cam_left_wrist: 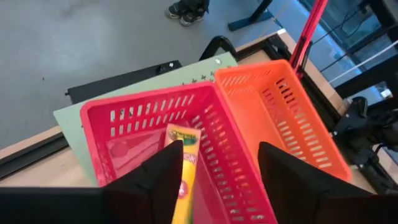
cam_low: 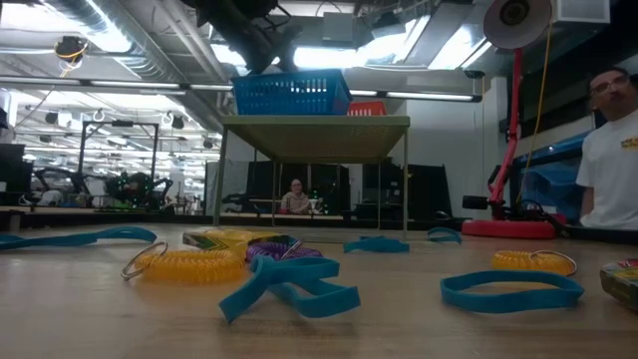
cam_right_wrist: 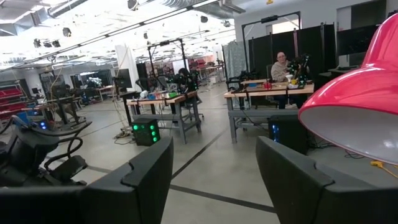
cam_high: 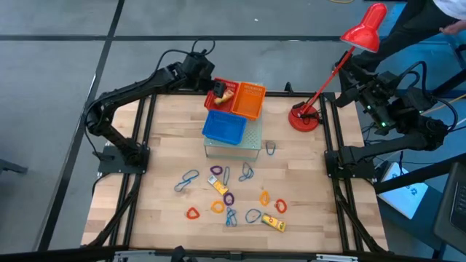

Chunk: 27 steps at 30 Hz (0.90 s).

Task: Pick & Place Office Desk Supplies
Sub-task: Put the crayon box into the red basket on the shelf

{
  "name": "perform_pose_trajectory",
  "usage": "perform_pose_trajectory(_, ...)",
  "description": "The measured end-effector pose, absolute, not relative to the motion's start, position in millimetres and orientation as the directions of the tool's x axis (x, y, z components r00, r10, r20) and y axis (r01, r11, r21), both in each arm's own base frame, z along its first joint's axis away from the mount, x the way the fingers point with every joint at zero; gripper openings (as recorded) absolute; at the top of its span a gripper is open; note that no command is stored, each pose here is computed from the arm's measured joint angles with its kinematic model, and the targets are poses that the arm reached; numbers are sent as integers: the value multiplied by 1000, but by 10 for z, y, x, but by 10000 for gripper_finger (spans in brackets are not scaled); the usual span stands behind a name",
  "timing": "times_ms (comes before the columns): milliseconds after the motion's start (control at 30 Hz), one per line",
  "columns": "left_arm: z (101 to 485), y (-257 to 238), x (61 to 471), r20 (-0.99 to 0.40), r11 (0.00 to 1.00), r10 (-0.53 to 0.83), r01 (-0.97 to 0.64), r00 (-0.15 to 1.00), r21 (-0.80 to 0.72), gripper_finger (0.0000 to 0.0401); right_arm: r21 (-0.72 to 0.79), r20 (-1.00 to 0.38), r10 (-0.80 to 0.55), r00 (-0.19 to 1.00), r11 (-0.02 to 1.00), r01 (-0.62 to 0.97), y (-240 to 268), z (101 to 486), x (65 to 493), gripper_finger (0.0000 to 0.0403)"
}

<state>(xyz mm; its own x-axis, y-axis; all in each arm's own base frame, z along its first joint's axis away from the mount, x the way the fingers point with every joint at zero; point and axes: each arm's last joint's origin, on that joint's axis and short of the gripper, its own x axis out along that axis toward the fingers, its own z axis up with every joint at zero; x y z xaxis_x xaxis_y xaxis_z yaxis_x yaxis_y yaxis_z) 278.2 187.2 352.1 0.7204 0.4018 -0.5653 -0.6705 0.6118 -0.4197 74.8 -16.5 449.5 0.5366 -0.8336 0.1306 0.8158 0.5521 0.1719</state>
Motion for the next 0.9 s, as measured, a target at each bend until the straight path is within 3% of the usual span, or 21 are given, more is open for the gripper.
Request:
perform_pose_trajectory(133,3660,1846,2742,-490,664,431,-634,758,-396,224,166,128,-833,539,554,816,-165,4490,750,231)
perform_pose_trajectory(267,4011,1729,2578,-318,762,470,-560,823,-325,225,166,128,-833,539,554,816,-165,4490,748,231)
perform_pose_trajectory(533,4729,1087,1889,-14,851,481,-471,877,-231,226,171,128,-833,538,553,815,-165,4490,749,231)
perform_pose_trajectory(733,4800,629,1450,-56,847,496,-497,867,-190,226,205,127,-835,536,551,809,-166,4490,747,231)
perform_pose_trajectory(900,4573,356,1414,-294,885,385,-440,875,-150,226,224,127,-835,536,551,804,-165,4490,748,231)
